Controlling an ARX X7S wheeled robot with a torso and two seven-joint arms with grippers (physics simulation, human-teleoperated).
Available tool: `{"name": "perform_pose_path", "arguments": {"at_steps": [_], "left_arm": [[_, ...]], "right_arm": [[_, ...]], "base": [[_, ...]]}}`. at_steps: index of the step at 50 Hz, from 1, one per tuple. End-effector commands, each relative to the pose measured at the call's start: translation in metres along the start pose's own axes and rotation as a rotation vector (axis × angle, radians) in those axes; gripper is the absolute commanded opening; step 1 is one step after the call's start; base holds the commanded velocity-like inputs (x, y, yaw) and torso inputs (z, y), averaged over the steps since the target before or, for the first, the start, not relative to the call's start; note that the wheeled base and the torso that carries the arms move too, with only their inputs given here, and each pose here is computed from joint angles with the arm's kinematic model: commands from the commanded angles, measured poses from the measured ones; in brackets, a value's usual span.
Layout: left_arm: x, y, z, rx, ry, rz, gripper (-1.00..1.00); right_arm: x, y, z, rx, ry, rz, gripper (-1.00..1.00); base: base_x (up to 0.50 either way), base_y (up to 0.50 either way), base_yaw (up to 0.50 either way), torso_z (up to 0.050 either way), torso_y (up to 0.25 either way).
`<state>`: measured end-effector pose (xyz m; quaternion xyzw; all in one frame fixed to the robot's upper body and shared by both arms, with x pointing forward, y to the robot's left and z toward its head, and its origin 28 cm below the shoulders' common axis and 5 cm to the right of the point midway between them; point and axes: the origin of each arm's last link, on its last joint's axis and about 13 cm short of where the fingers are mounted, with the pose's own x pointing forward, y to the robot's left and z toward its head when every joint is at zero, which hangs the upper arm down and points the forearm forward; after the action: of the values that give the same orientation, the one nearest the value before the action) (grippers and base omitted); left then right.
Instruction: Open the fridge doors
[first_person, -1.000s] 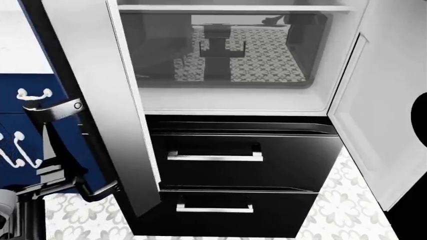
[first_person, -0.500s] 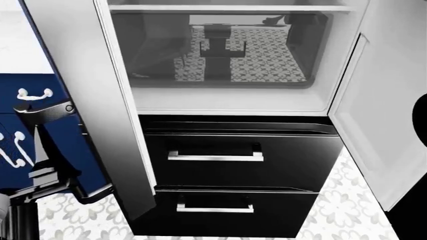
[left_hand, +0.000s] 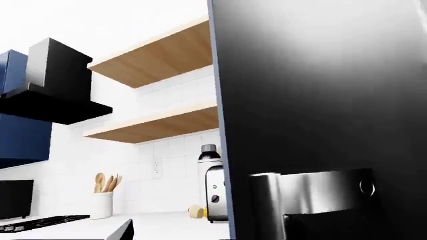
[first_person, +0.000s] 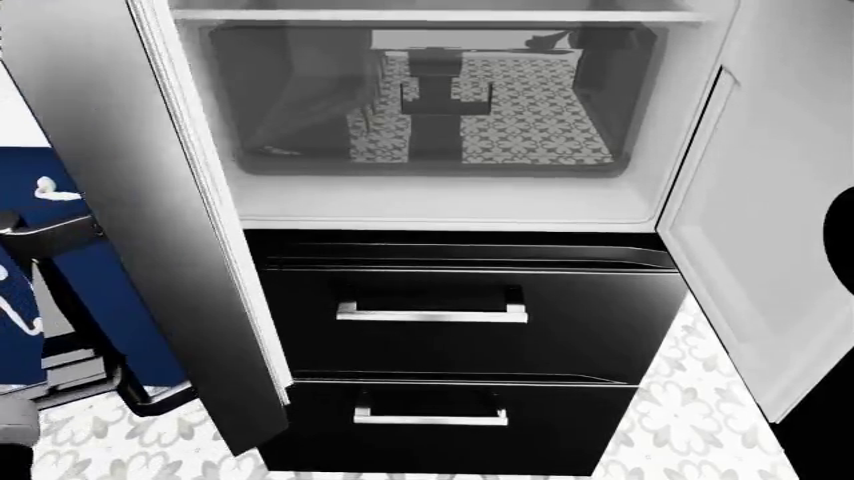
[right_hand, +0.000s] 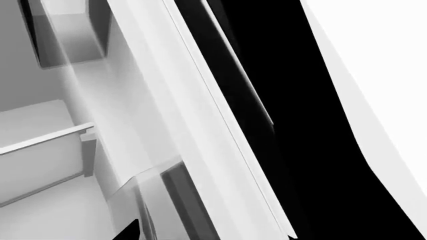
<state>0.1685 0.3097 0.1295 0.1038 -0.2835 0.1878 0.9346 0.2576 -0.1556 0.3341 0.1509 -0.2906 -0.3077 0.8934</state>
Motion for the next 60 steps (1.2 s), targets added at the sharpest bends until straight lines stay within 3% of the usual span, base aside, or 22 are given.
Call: {"name": "perform_pose_path", "arguments": {"at_steps": [1, 20, 49, 53, 57, 60], "left_arm": [[-0.015, -0.019, 0.136, -0.435, -0.53, -0.178, 1.0], [-0.027, 0.001, 0.143, -0.401, -0.61, -0.196, 1.0], [-0.033, 0.004, 0.144, -0.396, -0.629, -0.2, 1.0], [-0.028, 0.0, 0.142, -0.401, -0.606, -0.226, 1.0], [-0.009, -0.014, 0.142, -0.389, -0.545, -0.296, 1.0], [-0.006, -0.015, 0.144, -0.368, -0.494, -0.368, 1.0]], "right_arm": [[0.043, -0.032, -0.044, -0.188, 0.124, -0.328, 1.0], [0.042, -0.035, -0.045, -0.186, 0.127, -0.335, 1.0], [0.043, -0.032, -0.044, -0.187, 0.125, -0.329, 1.0], [0.042, -0.033, -0.045, -0.187, 0.126, -0.331, 1.0], [0.042, -0.034, -0.045, -0.189, 0.126, -0.331, 1.0], [0.042, -0.034, -0.045, -0.189, 0.125, -0.331, 1.0]], "base": [[0.0, 0.0, 0.0, 0.0, 0.0], [0.0, 0.0, 0.0, 0.0, 0.002], [0.0, 0.0, 0.0, -0.001, 0.0], [0.0, 0.0, 0.0, 0.0, 0.0], [0.0, 0.0, 0.0, -0.003, 0.0], [0.0, 0.0, 0.0, 0.0, 0.0]]}}
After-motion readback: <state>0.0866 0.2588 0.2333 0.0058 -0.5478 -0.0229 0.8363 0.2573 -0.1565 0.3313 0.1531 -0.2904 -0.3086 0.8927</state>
